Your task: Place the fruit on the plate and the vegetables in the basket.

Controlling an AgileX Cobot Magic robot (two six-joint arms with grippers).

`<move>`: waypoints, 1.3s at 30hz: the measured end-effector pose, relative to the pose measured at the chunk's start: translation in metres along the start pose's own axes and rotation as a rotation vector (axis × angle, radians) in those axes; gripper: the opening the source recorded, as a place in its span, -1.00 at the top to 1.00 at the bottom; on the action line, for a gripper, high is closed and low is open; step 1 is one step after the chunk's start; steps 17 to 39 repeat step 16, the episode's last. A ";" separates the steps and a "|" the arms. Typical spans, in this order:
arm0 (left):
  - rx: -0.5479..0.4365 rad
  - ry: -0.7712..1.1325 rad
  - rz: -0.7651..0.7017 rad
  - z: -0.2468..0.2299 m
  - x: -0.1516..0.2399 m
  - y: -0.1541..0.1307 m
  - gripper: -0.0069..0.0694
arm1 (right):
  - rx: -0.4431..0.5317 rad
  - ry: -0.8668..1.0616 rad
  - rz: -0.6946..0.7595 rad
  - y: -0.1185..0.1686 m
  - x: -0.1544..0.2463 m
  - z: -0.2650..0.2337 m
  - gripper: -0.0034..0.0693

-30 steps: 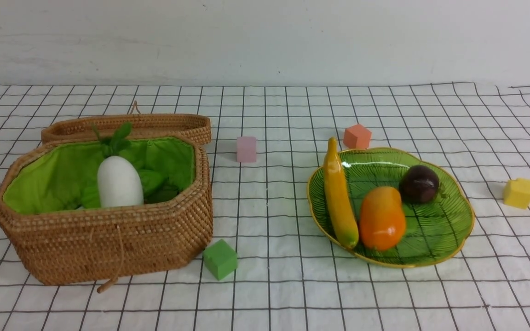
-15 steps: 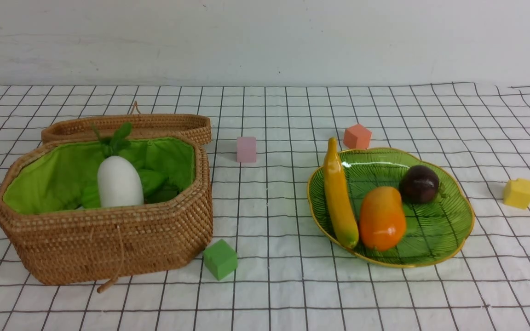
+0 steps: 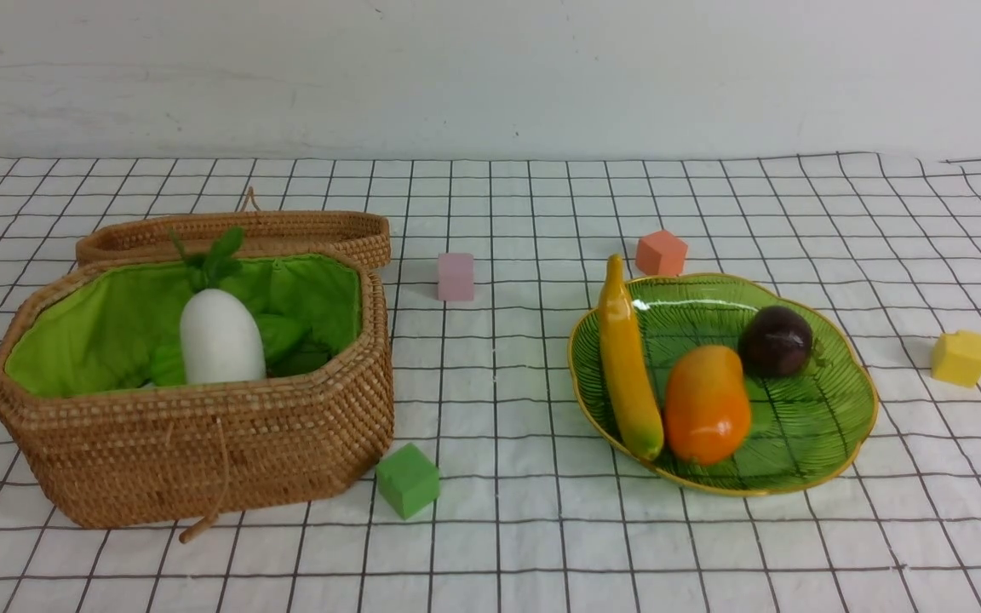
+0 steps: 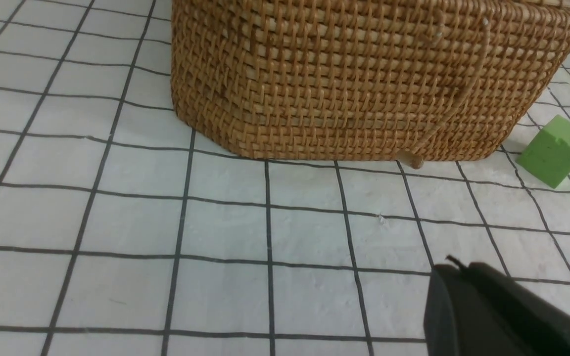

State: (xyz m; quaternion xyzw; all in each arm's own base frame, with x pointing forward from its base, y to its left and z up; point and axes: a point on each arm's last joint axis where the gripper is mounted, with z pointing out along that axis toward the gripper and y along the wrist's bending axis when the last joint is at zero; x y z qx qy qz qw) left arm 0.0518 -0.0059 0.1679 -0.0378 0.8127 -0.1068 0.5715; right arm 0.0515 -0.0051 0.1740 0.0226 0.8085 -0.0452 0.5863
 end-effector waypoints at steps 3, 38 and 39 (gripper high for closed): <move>0.000 0.000 0.000 0.000 0.000 0.000 0.79 | 0.000 0.000 0.000 0.000 0.000 0.000 0.58; 0.000 0.000 0.000 0.000 0.000 0.000 0.77 | 0.000 -0.001 0.000 0.000 0.000 0.000 0.55; 0.000 0.000 0.000 0.000 0.000 0.000 0.77 | 0.000 -0.001 0.000 0.000 0.000 0.000 0.55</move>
